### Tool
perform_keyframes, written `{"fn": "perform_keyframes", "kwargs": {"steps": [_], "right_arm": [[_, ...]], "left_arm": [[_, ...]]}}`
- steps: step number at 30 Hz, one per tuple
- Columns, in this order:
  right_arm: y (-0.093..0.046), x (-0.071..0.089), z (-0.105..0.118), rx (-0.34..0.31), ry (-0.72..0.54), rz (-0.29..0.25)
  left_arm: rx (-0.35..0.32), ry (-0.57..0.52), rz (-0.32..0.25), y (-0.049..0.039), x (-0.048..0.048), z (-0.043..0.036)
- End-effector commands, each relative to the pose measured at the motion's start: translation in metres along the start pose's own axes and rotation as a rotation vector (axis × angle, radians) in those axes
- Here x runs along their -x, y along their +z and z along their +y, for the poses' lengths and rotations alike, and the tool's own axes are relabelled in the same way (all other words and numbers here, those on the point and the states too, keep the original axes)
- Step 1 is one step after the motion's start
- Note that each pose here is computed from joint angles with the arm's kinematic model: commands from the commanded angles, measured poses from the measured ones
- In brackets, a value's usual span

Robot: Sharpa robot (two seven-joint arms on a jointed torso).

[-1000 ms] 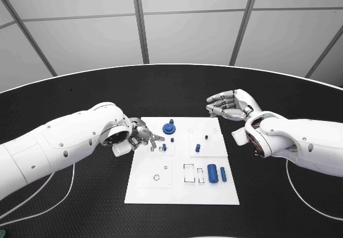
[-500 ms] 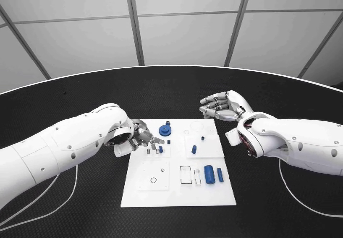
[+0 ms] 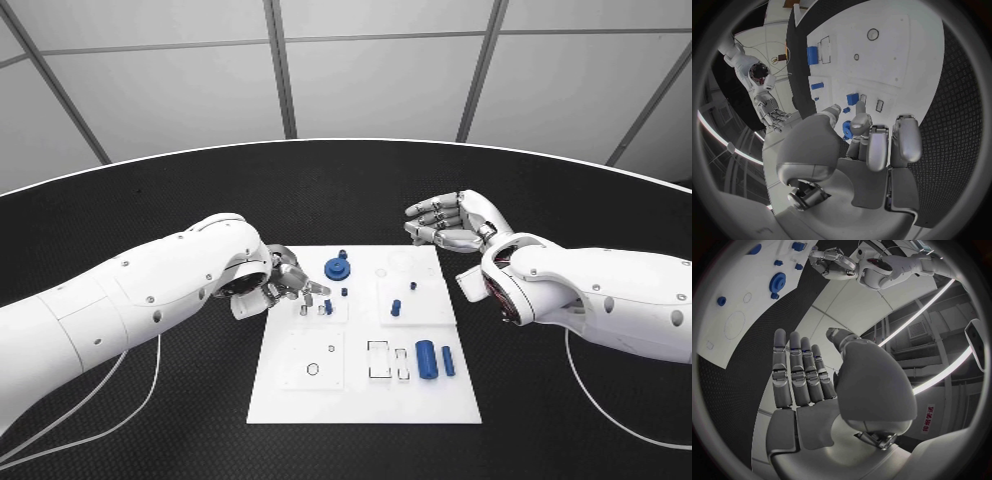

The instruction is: Assemble the parts on the task board

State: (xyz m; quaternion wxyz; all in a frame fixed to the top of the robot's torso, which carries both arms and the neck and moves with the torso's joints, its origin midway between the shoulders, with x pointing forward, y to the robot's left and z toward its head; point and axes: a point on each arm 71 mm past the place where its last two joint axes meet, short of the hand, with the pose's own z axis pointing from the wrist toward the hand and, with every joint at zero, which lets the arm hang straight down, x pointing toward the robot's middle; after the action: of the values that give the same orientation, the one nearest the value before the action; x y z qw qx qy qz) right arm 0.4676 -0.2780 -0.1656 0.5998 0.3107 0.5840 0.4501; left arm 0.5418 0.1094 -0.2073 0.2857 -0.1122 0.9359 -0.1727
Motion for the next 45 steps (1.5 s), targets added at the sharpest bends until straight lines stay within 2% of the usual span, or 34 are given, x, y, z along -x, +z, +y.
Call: {"fn": "perform_keyframes", "kwargs": {"steps": [1, 27, 36, 45], "right_arm": [[0.0, -0.001, 0.0, 0.0, 0.001, 0.002], [0.003, -0.006, 0.001, 0.001, 0.004, 0.01], [0.004, -0.007, 0.001, 0.001, 0.005, 0.012], [0.004, -0.007, 0.001, 0.0, 0.005, 0.012]], "left_arm": [[0.001, -0.002, -0.001, 0.0009, 0.0004, 0.0], [0.022, 0.021, -0.015, 0.015, 0.0004, -0.0123], [0.028, 0.05, -0.018, 0.018, -0.0027, -0.0164], [0.038, 0.056, -0.012, 0.022, -0.0052, -0.0157]]}}
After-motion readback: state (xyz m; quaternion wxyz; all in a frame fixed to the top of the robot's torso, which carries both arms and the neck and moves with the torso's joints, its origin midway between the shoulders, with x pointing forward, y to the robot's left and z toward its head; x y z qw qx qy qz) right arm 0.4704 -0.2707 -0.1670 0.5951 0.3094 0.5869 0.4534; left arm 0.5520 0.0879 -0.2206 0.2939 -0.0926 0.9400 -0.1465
